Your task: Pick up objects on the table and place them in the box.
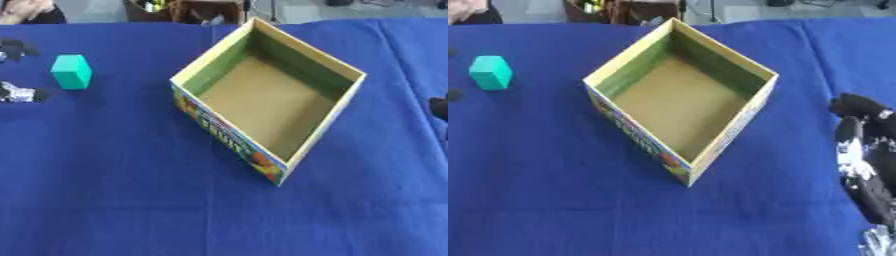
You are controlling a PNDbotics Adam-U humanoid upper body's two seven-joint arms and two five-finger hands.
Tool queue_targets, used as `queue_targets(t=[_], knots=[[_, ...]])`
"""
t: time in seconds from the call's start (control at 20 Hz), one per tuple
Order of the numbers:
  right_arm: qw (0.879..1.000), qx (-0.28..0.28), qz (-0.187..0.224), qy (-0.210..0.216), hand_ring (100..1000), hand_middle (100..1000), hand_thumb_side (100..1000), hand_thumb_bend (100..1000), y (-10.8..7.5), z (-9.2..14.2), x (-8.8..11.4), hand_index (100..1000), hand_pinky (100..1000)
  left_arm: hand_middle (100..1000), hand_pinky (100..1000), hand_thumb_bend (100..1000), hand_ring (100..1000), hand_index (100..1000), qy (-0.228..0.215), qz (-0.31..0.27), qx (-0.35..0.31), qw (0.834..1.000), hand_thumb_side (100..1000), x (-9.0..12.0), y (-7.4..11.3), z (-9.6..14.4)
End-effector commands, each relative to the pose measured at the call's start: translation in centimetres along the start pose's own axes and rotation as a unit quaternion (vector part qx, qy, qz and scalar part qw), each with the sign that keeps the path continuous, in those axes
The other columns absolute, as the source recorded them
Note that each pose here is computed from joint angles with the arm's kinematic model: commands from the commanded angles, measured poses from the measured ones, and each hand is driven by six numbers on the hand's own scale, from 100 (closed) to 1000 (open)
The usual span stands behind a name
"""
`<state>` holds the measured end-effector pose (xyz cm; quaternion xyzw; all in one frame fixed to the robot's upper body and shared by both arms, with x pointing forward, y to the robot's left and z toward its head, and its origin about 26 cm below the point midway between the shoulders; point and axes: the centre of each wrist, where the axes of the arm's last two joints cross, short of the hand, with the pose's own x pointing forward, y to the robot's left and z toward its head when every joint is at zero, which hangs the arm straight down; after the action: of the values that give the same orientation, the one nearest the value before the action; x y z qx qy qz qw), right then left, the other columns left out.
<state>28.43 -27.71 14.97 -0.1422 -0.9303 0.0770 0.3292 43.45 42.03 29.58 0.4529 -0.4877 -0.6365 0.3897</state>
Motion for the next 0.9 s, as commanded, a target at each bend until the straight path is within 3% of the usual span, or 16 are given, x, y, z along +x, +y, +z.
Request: queue_targets(t=[0.05, 0.25, 0.9], knots=[[1.0, 0.002, 0.002, -0.013, 797, 629, 597, 100, -0.1, -0.4, 0.5, 791, 830, 975, 806, 655, 869, 1000, 0.002, -0.013, 0.015, 1.0, 947, -0.1, 1.9, 0.5], [1.0, 0.004, 0.002, -0.013, 798, 628, 597, 100, -0.1, -0.4, 0.6, 789, 831, 999, 837, 673, 898, 1000, 0.015, -0.037, 0.022, 0.999, 850, 0.2, 2.9, 0.5], [1.0, 0.008, 0.002, -0.021, 798, 627, 584, 100, 0.2, -0.8, 0.7, 788, 832, 991, 841, 713, 909, 1000, 0.042, -0.078, 0.068, 0.994, 822, -0.8, 4.7, 0.8]])
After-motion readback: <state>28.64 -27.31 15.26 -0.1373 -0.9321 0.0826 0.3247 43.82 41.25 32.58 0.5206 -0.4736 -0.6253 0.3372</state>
